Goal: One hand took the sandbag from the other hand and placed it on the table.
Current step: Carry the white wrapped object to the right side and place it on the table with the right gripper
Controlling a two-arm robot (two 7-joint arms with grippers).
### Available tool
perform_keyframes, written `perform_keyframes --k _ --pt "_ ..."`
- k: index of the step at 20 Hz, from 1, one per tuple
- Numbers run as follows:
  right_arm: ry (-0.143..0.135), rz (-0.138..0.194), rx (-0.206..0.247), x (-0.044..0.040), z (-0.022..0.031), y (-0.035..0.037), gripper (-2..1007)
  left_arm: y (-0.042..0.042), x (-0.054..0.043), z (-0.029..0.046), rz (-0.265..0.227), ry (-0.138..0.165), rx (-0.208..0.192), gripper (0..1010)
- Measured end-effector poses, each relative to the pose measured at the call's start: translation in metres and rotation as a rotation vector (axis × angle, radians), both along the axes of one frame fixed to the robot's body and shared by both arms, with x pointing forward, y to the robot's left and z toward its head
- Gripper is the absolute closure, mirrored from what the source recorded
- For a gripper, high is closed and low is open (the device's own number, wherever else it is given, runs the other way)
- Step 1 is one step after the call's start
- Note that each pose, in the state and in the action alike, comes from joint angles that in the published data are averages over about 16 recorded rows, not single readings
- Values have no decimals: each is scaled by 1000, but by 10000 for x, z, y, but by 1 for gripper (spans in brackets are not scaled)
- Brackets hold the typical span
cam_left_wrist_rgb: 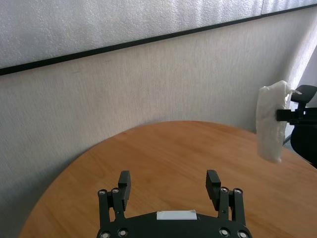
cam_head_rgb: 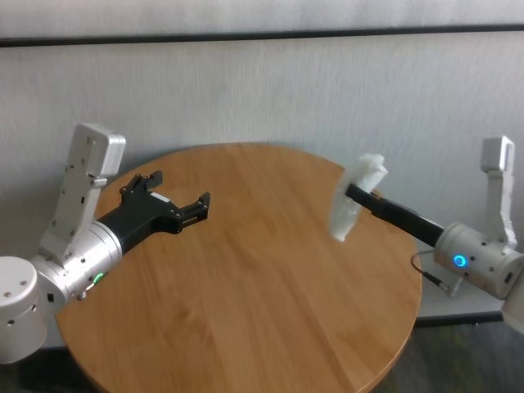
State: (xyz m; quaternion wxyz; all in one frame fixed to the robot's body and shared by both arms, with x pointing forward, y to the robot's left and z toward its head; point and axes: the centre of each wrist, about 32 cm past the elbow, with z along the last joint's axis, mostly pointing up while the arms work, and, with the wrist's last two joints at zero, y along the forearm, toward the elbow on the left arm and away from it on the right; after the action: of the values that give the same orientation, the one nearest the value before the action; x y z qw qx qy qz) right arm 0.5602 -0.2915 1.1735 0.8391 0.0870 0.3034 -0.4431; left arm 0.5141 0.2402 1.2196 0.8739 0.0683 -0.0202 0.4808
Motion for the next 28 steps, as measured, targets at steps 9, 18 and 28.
perform_keyframes --k 9,18,28 --pt "38 -35 -84 -56 -43 -239 535 0 0 -1 0 -1 0 10" --pt "79 -62 -154 -41 -111 -382 535 -1 -1 -1 0 -2 1 11" --pt "104 -50 -213 17 -149 -423 535 -1 -1 -2 -1 -2 1 10"
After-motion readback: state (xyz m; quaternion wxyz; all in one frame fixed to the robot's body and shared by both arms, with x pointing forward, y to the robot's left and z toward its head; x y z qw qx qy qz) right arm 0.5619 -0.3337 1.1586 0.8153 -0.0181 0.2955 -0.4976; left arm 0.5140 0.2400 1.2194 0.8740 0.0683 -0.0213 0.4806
